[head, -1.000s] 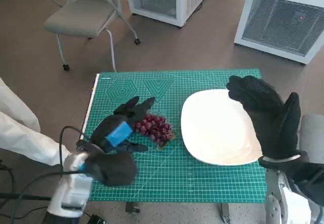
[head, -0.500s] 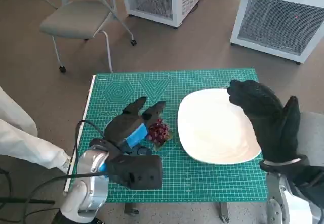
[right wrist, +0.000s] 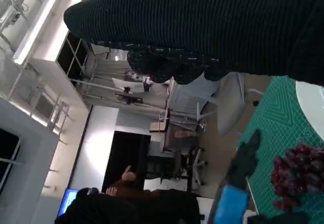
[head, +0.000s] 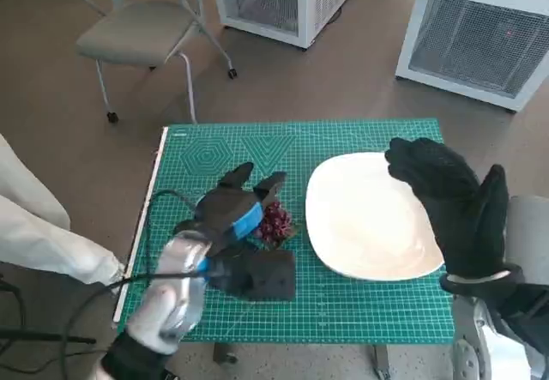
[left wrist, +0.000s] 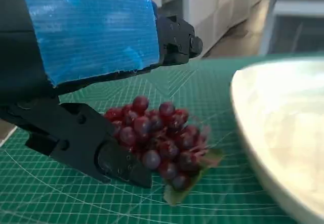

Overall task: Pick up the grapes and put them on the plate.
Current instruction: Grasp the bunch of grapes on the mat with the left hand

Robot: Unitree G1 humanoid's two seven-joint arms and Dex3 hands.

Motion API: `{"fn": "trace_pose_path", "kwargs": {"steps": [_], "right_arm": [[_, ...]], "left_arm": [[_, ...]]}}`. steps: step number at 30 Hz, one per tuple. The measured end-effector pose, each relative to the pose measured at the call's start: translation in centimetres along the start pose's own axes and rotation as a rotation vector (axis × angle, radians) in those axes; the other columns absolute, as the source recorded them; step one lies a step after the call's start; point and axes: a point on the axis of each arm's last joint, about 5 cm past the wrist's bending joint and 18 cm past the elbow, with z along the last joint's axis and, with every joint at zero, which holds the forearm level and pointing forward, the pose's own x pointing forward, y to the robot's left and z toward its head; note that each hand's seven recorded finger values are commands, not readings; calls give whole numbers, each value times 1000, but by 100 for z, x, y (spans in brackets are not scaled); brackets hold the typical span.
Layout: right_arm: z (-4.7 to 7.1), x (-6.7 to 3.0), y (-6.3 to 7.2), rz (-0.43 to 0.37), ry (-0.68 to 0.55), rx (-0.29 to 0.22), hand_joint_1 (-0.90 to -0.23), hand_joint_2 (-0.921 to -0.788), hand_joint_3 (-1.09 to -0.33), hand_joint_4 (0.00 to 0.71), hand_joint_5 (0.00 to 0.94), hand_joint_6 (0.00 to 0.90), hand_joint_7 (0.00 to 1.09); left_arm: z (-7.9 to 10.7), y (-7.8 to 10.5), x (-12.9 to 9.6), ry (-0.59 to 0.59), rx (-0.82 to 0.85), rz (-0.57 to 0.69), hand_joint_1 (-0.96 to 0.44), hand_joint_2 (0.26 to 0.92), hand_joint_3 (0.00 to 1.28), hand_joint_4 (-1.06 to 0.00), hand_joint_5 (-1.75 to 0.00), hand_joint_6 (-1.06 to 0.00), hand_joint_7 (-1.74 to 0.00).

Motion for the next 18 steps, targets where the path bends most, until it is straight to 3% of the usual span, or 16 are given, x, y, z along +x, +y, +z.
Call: {"fn": "trace_pose_path", "kwargs": {"steps": [9, 18], "right_arm": [[-2, -3, -3, -1, 1, 0, -317, -921, -600, 470, 827, 259, 980], [-1, -5, -5, -1, 2, -1, -316, -921, -601, 469, 828, 258, 981]], "left_arm": [[8, -95, 293, 86, 78, -111, 30, 790, 32, -53, -9, -225, -10], [-1, -140, 498, 164, 47, -172, -58, 724, 5, -55, -2, -244, -10]]}}
